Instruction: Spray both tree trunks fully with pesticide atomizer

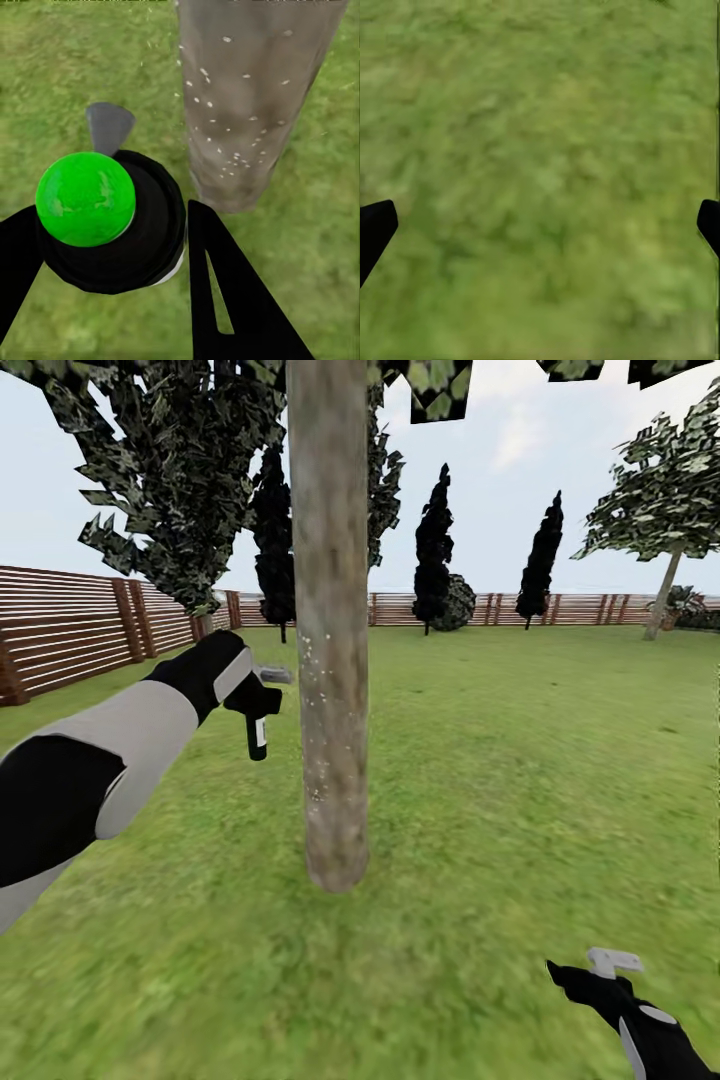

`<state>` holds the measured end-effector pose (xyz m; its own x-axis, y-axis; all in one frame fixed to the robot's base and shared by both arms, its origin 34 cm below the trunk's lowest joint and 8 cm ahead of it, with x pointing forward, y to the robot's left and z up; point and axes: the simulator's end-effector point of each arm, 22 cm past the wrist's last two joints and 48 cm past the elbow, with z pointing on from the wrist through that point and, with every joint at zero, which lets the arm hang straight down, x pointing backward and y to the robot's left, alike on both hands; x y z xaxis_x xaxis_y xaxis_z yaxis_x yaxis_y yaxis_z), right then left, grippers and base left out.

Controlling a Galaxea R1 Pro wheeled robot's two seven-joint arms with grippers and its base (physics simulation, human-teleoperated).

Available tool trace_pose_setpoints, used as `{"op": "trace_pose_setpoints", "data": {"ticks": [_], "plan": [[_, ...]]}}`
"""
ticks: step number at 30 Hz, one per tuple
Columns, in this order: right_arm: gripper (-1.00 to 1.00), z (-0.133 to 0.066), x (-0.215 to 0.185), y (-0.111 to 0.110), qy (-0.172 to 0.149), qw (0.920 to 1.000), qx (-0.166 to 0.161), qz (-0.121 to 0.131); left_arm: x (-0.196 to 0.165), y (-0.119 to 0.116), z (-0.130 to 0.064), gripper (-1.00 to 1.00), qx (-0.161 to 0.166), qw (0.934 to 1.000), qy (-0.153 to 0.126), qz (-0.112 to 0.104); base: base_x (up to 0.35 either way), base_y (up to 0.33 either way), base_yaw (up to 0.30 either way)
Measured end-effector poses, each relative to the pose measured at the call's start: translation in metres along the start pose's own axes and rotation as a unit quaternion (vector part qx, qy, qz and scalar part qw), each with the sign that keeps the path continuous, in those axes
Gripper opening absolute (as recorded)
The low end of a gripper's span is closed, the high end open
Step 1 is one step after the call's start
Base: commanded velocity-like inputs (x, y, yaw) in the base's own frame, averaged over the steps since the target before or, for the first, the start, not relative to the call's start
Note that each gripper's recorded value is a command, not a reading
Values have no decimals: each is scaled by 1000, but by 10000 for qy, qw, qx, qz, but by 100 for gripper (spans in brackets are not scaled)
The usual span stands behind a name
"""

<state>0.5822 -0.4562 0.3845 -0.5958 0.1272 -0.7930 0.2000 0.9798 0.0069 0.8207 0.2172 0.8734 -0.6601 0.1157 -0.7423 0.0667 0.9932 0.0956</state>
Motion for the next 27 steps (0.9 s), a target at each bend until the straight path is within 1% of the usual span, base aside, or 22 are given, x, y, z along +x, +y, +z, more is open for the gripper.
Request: {"op": "trace_pose_setpoints", "data": {"ticks": [1, 4, 7, 14, 20, 23, 27], "plan": [[100, 0, 1, 0, 5, 10000, 2, -3, 0, -2, 1, -100, 44, 10000, 4, -30, 0, -294, 1], [100, 0, 0, 0, 1, 10000, 2, 3, 1, -1, 1, -100, 31, 10000, 14, -26, 0, -307, 0], [100, 0, 1, 0, 5, 10000, 3, 3, 8, 1, 5, -100, 16, 9999, 115, -55, 0, -310, 50], [100, 0, 1, 0, 5, 10000, 0, 6, 15, 1, 10, -100, 21, 9998, 173, -57, 0, -311, 240], [100, 0, 0, 0, 2, 10000, 0, 4, 15, 0, 10, -100, 24, 9998, 178, -53, 0, -316, 258], [100, 0, 0, 0, 2, 10000, 1, 4, 15, 0, 10, -100, 18, 9998, 172, -43, 0, -319, 76], [100, 0, 0, 0, 4, 10000, 3, 2, 13, -9, 9, -100, 72, 9999, 148, -12, 38, -320, 5]]}}
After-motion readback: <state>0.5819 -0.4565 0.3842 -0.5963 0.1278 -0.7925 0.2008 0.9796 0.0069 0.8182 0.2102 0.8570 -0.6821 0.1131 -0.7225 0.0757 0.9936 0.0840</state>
